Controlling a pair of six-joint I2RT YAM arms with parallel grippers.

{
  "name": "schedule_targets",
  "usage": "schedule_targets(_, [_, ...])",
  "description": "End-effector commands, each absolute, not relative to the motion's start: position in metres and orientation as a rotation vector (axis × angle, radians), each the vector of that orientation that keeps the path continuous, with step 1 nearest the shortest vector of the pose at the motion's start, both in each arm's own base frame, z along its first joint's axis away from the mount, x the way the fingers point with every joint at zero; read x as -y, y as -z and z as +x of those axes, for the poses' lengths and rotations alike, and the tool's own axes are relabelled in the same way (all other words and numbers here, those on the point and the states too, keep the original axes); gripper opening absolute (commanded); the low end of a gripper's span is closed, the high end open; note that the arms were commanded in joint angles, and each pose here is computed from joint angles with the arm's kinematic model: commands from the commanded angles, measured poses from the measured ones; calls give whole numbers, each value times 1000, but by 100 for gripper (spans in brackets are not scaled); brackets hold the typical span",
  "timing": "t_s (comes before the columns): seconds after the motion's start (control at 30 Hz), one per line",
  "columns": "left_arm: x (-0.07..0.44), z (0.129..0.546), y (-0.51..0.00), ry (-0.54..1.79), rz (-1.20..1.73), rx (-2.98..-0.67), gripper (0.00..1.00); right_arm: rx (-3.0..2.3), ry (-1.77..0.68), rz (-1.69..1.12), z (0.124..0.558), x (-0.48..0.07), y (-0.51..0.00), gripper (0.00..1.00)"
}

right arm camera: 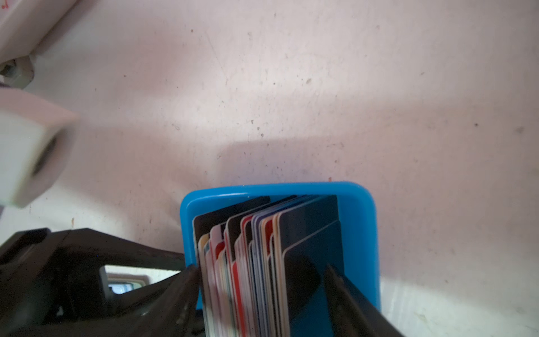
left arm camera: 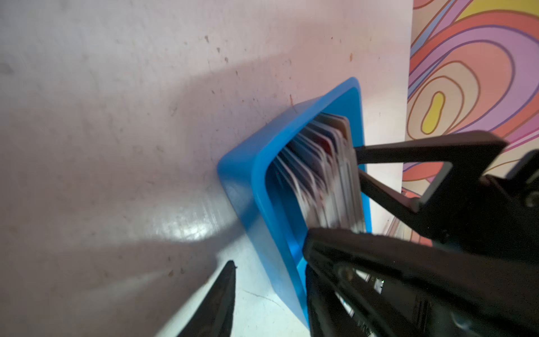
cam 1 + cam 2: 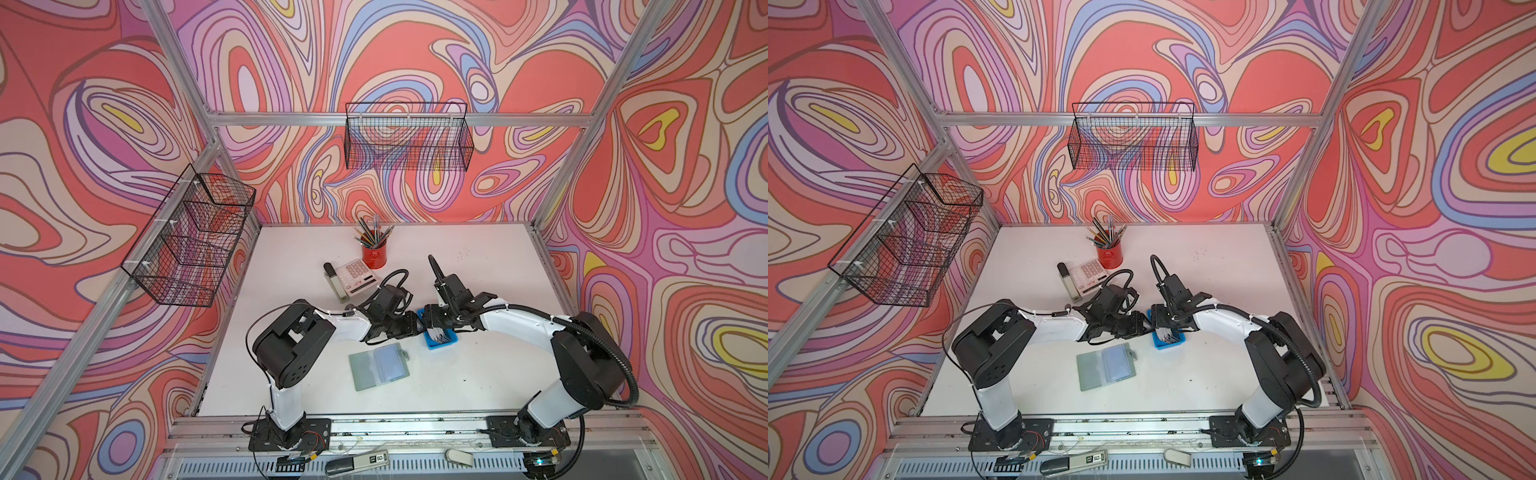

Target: Put the credit cards into the card holder

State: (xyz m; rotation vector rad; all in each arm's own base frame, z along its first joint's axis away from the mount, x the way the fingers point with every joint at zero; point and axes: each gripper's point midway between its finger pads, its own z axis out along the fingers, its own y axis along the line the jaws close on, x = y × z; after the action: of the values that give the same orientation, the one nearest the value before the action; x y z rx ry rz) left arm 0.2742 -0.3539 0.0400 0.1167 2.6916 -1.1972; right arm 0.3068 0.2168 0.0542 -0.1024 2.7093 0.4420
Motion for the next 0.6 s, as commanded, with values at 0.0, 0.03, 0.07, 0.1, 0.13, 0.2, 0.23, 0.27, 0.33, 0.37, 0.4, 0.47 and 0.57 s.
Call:
schedule_targets(0.0, [358, 271, -31, 1140, 178, -2738, 51, -2757, -503, -138, 295, -225, -42, 72])
schedule_targets(0.03, [360, 271, -30, 1145, 184, -2746, 52, -2759, -521, -140, 294, -227, -42, 72])
schedule_targets(0.07, [362, 271, -29, 1156, 194, -2752, 54, -2759, -548, -146, 292, -231, -43, 72])
schedule_targets(0.1, [364, 270, -29, 1169, 205, -2757, 56, -2758, -572, -151, 292, -233, -43, 72])
schedule_targets(0.13, [366, 269, -30, 1181, 214, -2757, 58, -2756, -588, -153, 292, -235, -45, 72])
schedule_targets(0.2, [367, 269, -33, 1191, 224, -2749, 67, -2757, -618, -159, 290, -239, -45, 68])
schedule_targets(0.23, [367, 269, -35, 1192, 229, -2740, 71, -2755, -623, -156, 290, -239, -46, 66])
schedule_targets(0.27, [366, 269, -37, 1187, 233, -2732, 74, -2754, -624, -153, 290, -239, -46, 65])
schedule_targets(0.33, [364, 270, -41, 1179, 241, -2716, 80, -2747, -614, -147, 291, -237, -48, 62])
schedule_targets(0.37, [363, 270, -42, 1177, 243, -2713, 83, -2745, -608, -142, 291, -236, -49, 60])
schedule_targets(0.4, [364, 269, -42, 1179, 249, -2711, 85, -2744, -606, -142, 291, -235, -49, 60])
schedule_targets(0.47, [365, 269, -41, 1190, 255, -2714, 87, -2743, -608, -137, 291, -234, -49, 59])
schedule_targets(0.57, [367, 268, -38, 1196, 254, -2730, 87, -2749, -600, -129, 290, -231, -46, 52])
